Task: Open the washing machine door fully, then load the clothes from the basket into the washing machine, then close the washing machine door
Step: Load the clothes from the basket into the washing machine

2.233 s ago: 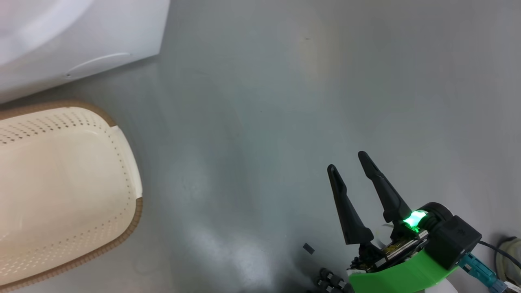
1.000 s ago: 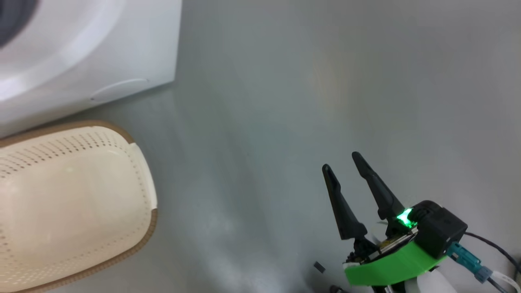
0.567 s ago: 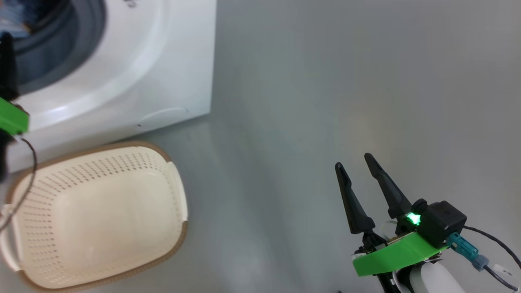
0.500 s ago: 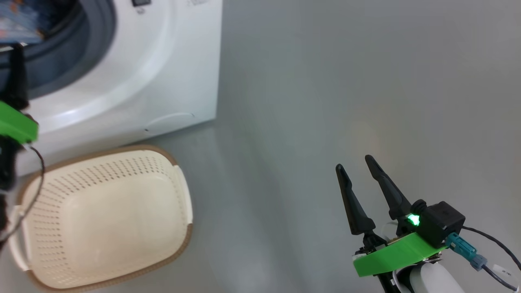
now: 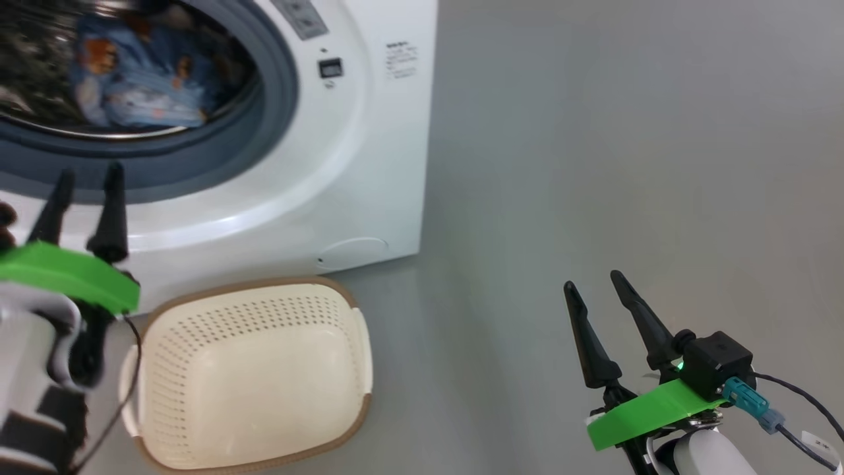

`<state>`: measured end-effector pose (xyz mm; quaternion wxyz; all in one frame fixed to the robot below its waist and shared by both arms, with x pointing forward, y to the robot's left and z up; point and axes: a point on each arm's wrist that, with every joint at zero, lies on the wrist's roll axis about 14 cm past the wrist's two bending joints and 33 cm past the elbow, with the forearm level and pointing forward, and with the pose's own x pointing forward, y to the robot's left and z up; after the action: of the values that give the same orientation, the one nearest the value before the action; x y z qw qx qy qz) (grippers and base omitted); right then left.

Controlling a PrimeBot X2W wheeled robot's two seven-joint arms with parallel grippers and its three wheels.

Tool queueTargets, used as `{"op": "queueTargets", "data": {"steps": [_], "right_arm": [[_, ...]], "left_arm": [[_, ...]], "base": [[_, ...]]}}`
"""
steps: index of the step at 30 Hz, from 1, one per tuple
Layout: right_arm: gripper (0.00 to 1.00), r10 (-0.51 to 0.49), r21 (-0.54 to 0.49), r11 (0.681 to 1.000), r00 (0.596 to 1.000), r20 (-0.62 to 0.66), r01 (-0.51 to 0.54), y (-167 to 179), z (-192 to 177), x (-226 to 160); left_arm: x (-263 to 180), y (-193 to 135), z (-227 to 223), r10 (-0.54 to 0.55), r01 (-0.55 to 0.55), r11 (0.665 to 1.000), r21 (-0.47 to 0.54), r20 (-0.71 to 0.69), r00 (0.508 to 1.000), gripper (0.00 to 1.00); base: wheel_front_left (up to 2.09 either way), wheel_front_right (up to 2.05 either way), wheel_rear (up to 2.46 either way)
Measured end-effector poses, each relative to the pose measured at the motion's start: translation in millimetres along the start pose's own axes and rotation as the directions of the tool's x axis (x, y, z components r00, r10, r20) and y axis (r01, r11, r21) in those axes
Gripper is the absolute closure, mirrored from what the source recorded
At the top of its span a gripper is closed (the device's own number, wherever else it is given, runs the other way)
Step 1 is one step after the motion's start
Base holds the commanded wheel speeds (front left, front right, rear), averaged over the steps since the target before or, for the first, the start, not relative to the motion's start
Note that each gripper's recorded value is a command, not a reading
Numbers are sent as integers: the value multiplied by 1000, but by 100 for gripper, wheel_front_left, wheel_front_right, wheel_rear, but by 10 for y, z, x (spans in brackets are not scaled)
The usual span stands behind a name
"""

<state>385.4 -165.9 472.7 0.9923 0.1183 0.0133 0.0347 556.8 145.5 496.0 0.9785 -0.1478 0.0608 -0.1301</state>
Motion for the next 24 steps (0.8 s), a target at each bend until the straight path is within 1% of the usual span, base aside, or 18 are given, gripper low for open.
{"op": "queueTargets", "data": {"steps": [3,12,13,18,24], "right_arm": [[0,24,3,1000,1000,13,-24,80,42,20],[0,88,3,996,994,60,-88,293,199,49],[0,88,3,996,994,60,-88,293,199,49],[0,116,-6,993,990,85,-116,387,285,45],[0,132,-10,991,986,101,-132,446,346,17]], "left_arm": [[-217,47,36,22,-22,1000,17,24,999,0],[-871,181,134,76,-79,997,22,109,991,0],[-871,181,134,76,-79,997,22,109,991,0],[-1229,305,70,129,-132,991,13,124,984,0],[-1558,345,50,176,-177,984,-14,164,971,0]], "base": [[0,0,0],[0,0,0],[0,0,0],[0,0,0],[0,0,0]]}}
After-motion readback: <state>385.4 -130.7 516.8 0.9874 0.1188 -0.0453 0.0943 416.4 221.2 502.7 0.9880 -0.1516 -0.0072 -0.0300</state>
